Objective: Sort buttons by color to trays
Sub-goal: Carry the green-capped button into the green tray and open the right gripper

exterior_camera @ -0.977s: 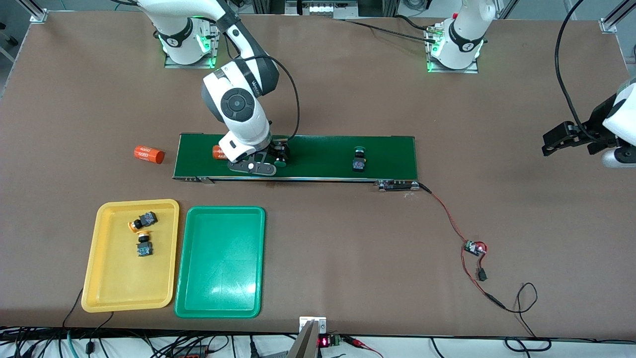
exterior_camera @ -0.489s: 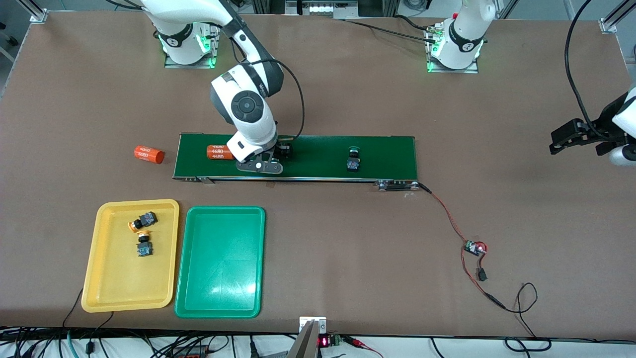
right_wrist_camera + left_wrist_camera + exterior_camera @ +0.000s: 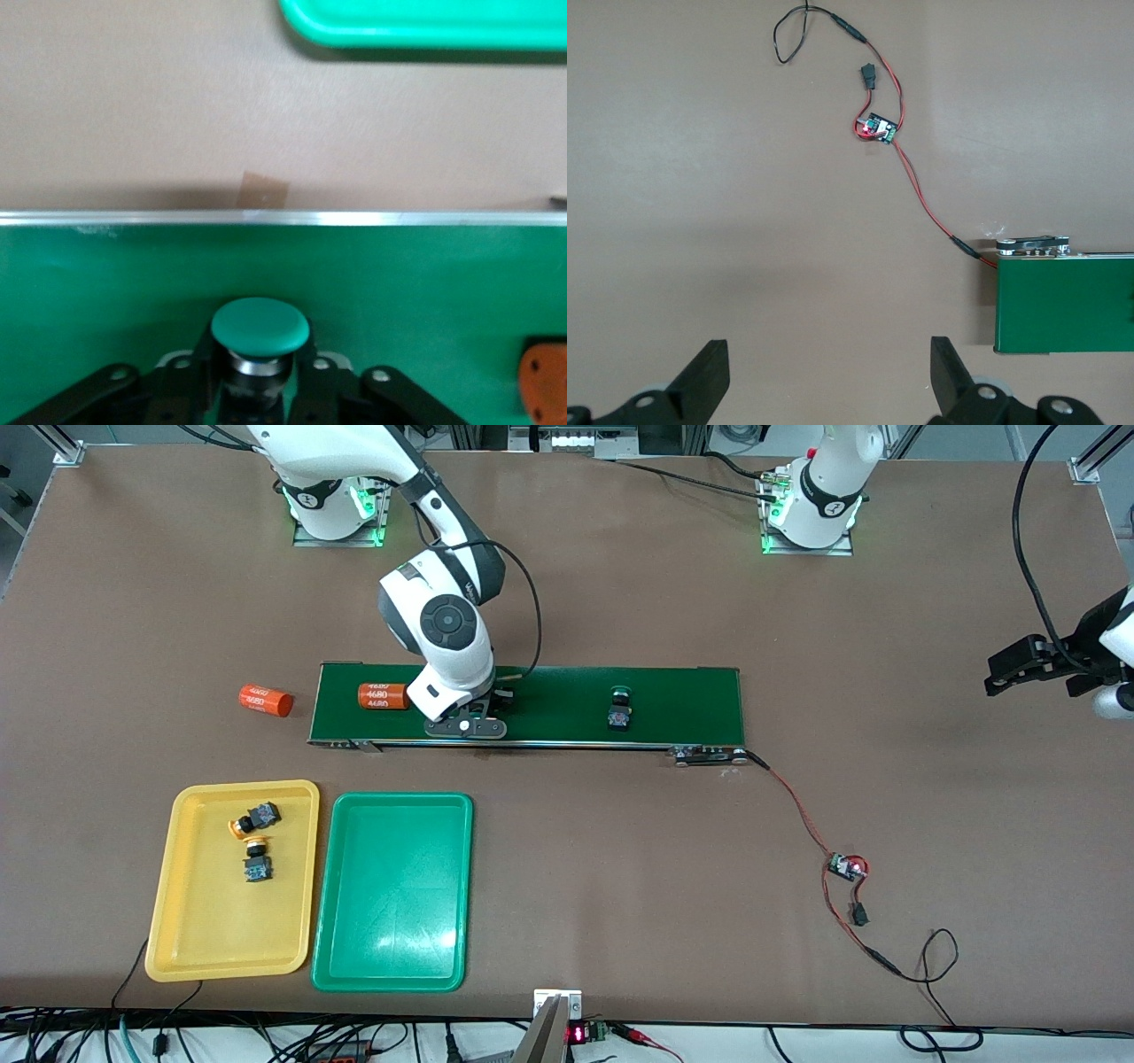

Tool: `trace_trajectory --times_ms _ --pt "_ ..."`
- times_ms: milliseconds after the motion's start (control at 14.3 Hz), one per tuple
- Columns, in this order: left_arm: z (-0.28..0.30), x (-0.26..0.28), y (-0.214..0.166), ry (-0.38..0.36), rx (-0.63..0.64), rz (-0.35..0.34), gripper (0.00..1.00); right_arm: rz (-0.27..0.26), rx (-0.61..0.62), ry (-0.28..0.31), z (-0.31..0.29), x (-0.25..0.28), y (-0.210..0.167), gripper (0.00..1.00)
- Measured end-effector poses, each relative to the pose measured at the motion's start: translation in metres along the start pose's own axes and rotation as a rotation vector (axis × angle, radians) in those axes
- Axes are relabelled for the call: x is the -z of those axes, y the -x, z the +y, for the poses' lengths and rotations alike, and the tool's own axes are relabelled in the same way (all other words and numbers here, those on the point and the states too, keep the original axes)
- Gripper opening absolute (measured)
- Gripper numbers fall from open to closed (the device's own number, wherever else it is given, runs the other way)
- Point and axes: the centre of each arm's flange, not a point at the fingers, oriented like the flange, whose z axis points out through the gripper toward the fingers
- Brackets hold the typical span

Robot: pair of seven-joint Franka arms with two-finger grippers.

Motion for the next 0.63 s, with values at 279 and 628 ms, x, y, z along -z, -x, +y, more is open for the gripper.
trace_trajectory --times_ms 279,628 --pt "-0.001 0.0 0.0 0.0 0.002 -0.001 1.0 0.042 0.034 -0.023 0.038 0.038 -0.042 0.33" --pt "-0.001 0.0 0.0 0.0 0.002 -0.001 1.0 0.079 0.068 -0.03 0.116 0.083 -0.107 0.33"
